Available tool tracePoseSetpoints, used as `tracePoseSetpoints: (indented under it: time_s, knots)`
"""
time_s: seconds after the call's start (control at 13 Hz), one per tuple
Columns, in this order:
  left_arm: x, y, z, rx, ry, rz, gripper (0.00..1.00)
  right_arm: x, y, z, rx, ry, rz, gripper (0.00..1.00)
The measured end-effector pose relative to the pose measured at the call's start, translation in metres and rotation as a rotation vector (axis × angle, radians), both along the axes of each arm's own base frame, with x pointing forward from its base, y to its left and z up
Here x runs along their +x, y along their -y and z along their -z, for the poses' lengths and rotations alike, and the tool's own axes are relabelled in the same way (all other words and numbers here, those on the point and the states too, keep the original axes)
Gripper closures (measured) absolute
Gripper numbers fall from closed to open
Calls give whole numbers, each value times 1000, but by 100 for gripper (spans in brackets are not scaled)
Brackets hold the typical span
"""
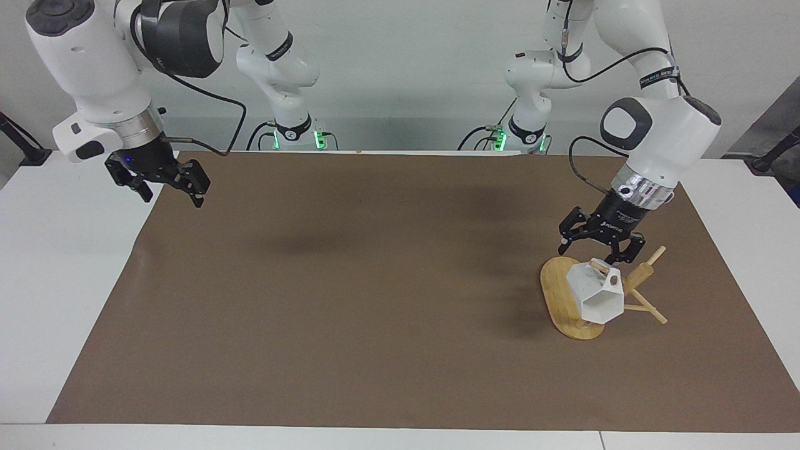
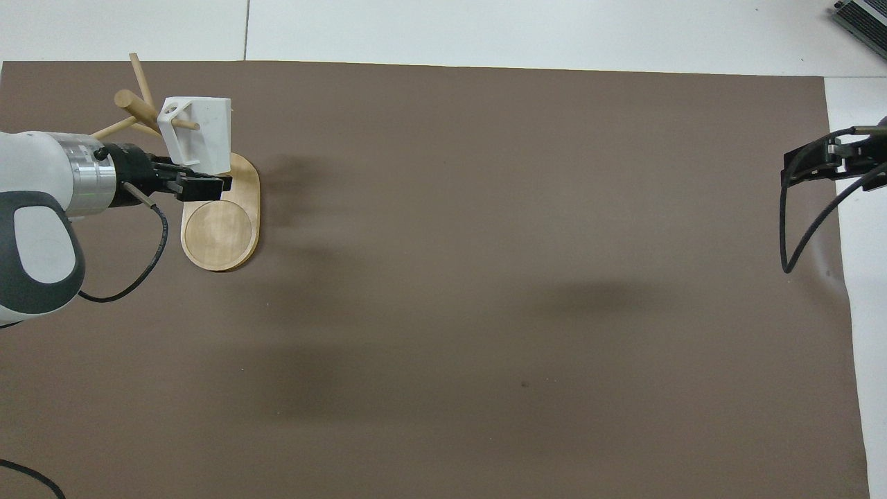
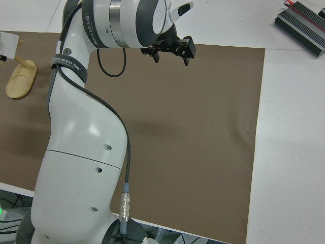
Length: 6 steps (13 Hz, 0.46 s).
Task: Hang cup on rack
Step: 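Lower the cup onto a rack peg with the left gripper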
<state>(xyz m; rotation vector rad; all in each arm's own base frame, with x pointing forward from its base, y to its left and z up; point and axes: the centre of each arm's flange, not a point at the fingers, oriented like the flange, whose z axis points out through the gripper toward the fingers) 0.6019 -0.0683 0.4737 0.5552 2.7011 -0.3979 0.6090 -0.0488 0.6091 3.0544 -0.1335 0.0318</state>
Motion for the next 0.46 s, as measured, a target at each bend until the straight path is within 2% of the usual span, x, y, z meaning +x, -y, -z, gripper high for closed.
tracePoseSetpoints:
  time_s: [0.15,0.46]
  knots:
    - [-4,2,-15,18,4,62,0,-4,16,-5,-21,2,39,0]
    - [-28,4,-59,116,48,272,0,-27,33,-29,45,3,98,0]
